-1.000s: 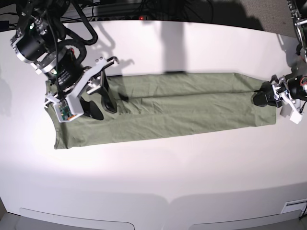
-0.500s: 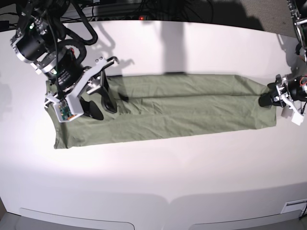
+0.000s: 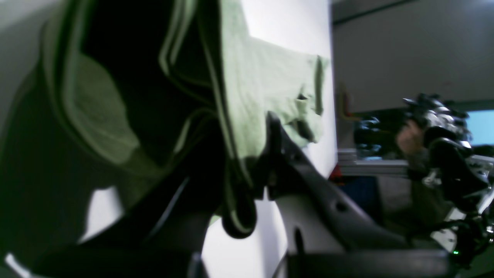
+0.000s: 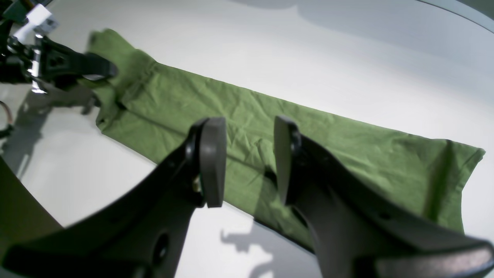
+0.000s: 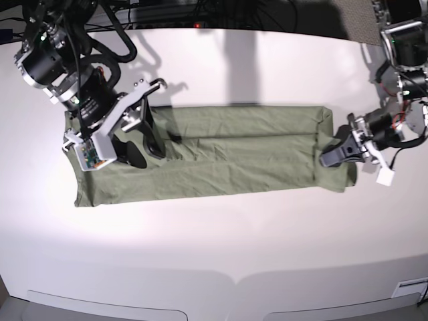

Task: Fold the T-shirt properly
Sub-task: 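Fold the strip end with the left gripper toward the right gripper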

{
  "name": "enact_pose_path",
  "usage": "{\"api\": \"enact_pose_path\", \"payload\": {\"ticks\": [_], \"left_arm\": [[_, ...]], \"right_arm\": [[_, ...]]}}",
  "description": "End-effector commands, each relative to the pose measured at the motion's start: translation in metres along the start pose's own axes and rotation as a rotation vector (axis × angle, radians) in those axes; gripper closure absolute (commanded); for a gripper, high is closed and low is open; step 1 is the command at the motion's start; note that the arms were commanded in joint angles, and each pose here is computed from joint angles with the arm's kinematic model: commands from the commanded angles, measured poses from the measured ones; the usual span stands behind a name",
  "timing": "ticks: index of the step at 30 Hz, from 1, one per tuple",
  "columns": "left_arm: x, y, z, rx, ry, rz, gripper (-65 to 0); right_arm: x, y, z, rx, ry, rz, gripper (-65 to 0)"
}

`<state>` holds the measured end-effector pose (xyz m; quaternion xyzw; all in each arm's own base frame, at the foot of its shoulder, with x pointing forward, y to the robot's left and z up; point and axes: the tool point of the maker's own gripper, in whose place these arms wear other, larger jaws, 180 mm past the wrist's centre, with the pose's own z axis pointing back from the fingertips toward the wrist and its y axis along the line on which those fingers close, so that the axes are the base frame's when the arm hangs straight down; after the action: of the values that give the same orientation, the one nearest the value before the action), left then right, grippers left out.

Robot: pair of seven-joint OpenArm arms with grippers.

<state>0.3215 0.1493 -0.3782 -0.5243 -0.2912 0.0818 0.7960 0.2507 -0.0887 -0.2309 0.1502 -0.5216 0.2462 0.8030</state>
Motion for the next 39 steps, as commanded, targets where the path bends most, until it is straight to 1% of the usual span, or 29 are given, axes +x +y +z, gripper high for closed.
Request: {"api": "enact_pose_path", "payload": {"ticks": [1, 5, 7, 12, 15, 17, 18, 20, 21, 22, 23, 30, 32, 35, 39], "left_arm": [[0.018, -0.016, -0.004, -0.048, -0.044, -0.039, 0.0], [-0.002, -0.042, -0.041, -0.151, -0.037, -0.003, 0.0], [-0.013, -0.049, -0.056, -0.18, -0.028, 0.017, 0.0], [-0.03, -0.055, -0.085, -0.168, -0.02, 0.032, 0.0], [-0.032, -0.05, -0.092, -0.132, -0.025, 0.022, 0.0], [-0.03, -0.049, -0.092, -0.127, -0.036, 0.02, 0.0], [-0.028, -0.049, -0.092, -0.128, -0.049, 0.022, -2.3], [-0.026, -0.051, -0.094, -0.135, -0.07, 0.027, -13.7], [-0.026, -0.053, -0.096, -0.141, -0.073, 0.031, -17.8], [-0.028, -0.056, -0.099, -0.149, -0.071, 0.036, -20.3], [-0.031, -0.058, -0.102, -0.158, -0.068, 0.041, -21.4], [-0.059, -0.087, -0.13, -0.242, 0.001, 0.081, -21.8], [-0.062, -0.094, -0.136, -0.262, 0.002, 0.091, -21.8], [-0.059, -0.099, -0.14, -0.275, -0.001, 0.086, -21.8], [-0.046, -0.106, -0.142, -0.286, 0.0, 0.052, -21.8]], "right_arm": [[0.013, 0.001, 0.002, 0.003, -0.05, 0.017, -19.9], [0.014, 0.001, 0.002, 0.003, -0.05, 0.017, -19.9], [0.014, 0.001, 0.002, 0.003, -0.05, 0.017, -19.9], [0.013, 0.001, 0.002, 0.003, -0.05, 0.017, -19.9], [0.013, 0.001, 0.002, 0.003, -0.049, 0.017, -19.9], [0.013, 0.001, 0.002, 0.003, -0.05, 0.017, -19.9], [0.013, 0.001, 0.002, 0.003, -0.05, 0.017, -19.9], [0.013, 0.001, 0.002, 0.003, -0.05, 0.017, -19.9], [0.014, 0.001, 0.002, 0.004, -0.051, 0.017, -19.9], [0.014, 0.001, 0.002, 0.004, -0.051, 0.017, -19.9], [0.014, 0.001, 0.002, 0.004, -0.052, 0.017, -19.9], [0.02, -0.001, 0.001, -0.002, -0.067, 0.028, -19.9], [0.02, -0.001, 0.001, -0.002, -0.068, 0.029, -19.9], [0.02, -0.002, 0.001, -0.002, -0.068, 0.029, -19.9], [0.02, -0.002, 0.001, -0.003, -0.065, 0.029, -19.9]]}}
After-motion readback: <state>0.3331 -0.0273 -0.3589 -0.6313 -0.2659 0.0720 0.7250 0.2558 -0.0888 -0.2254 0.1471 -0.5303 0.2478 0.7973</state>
